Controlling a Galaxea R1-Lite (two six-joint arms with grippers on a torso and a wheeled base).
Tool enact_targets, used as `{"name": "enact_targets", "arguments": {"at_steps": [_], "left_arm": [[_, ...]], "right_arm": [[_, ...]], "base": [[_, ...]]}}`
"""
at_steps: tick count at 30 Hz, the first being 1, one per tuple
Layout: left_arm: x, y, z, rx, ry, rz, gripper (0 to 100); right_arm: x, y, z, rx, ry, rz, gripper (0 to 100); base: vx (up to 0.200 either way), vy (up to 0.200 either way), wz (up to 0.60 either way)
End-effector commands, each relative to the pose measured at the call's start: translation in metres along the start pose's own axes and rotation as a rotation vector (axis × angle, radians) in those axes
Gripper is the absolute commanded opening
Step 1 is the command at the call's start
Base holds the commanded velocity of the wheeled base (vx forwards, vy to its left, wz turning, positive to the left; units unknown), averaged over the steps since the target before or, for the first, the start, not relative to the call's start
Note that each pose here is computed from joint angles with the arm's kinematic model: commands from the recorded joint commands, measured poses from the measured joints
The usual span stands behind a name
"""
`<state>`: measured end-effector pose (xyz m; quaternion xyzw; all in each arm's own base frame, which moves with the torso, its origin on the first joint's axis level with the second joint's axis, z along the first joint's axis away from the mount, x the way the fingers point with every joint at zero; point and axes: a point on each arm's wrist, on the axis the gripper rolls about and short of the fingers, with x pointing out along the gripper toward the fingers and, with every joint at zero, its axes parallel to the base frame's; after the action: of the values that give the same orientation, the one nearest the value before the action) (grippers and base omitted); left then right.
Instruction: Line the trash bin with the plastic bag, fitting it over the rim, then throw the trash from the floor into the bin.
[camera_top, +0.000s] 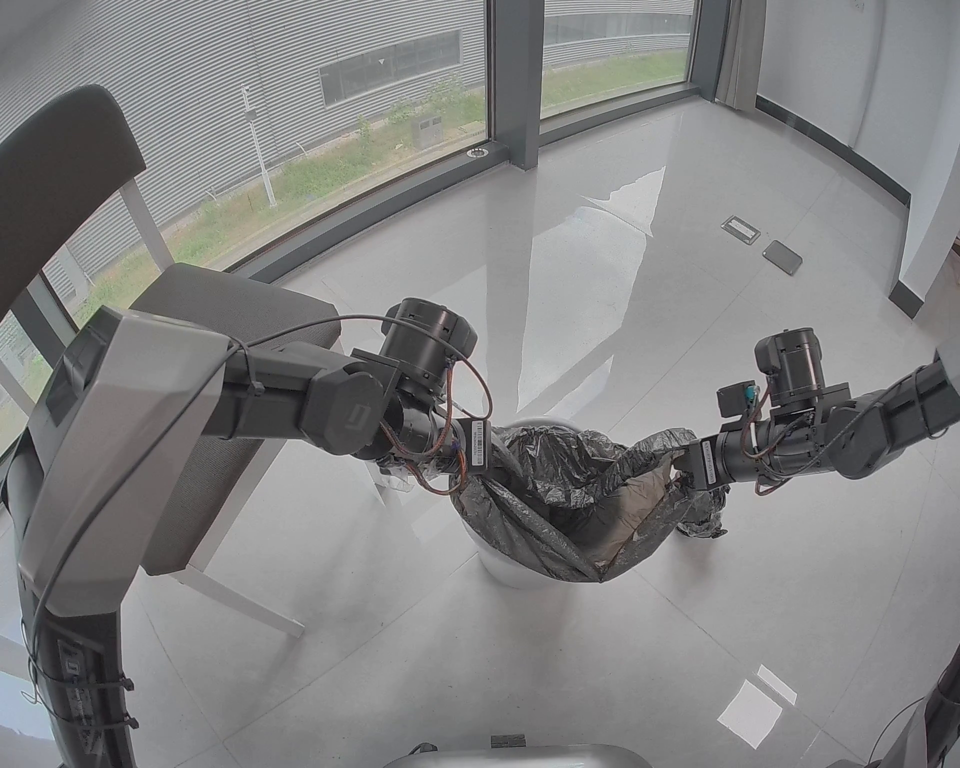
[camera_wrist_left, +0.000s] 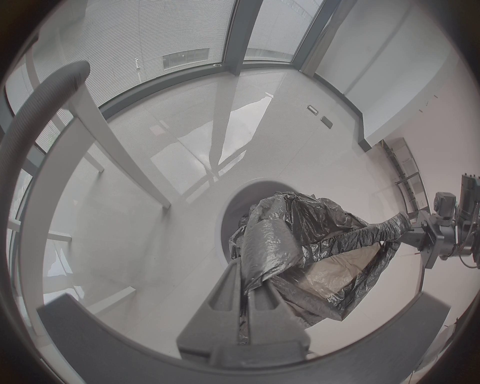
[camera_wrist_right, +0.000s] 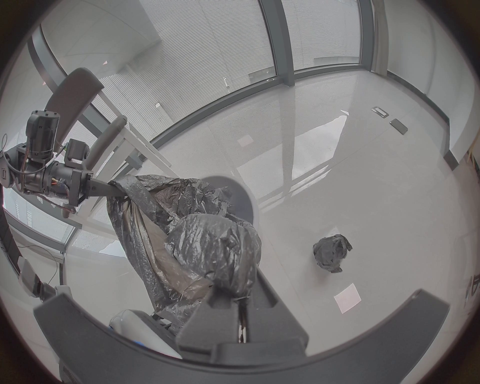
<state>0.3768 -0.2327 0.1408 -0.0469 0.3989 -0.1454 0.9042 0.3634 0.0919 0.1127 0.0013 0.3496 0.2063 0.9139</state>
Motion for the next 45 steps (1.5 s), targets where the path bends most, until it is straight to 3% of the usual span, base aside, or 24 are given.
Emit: {"name": "enact_targets", "arguments": {"at_steps": [1,6,10,16,21,27,32,33,45], "left_arm": [[0.022,0.013,0.004,-0.024,0.003,0.024,0],[0.039,0.014,0.018,-0.068,-0.027,0.025,0],[0.040,0.006,0.011,-0.066,0.038,0.036,0],[0.016,-0.004,0.016,-0.123,0.039,0.023,0],[0.015,-0.006,0.003,-0.126,0.109,0.048,0],[0.030,-0.012,-0.004,-0.160,0.127,0.057,0],[0.030,-0.008,0.002,-0.176,0.107,0.062,0],[0.029,-0.007,0.005,-0.182,0.101,0.062,0],[0.037,0.004,0.006,-0.212,0.101,0.094,0]], "right_arm": [[0.036,-0.010,-0.003,0.011,0.035,0.002,0],[0.050,-0.019,0.002,0.018,0.027,-0.008,0],[0.054,-0.022,-0.001,0.025,0.038,-0.011,0],[0.044,-0.024,-0.001,0.031,0.050,-0.019,0],[0.041,-0.024,-0.009,0.024,0.102,-0.020,0],[0.053,-0.027,-0.020,0.002,0.135,-0.018,0],[0.060,-0.032,-0.012,0.004,0.110,-0.024,0],[0.060,-0.035,-0.010,0.006,0.102,-0.029,100],[0.050,-0.058,-0.001,0.002,0.063,-0.072,100]], "base": [[0.000,0.000,0.00],[0.000,0.000,0.00],[0.000,0.000,0.00],[0.000,0.000,0.00],[0.000,0.000,0.00],[0.000,0.000,0.00],[0.000,0.000,0.00],[0.000,0.000,0.00],[0.000,0.000,0.00]]}}
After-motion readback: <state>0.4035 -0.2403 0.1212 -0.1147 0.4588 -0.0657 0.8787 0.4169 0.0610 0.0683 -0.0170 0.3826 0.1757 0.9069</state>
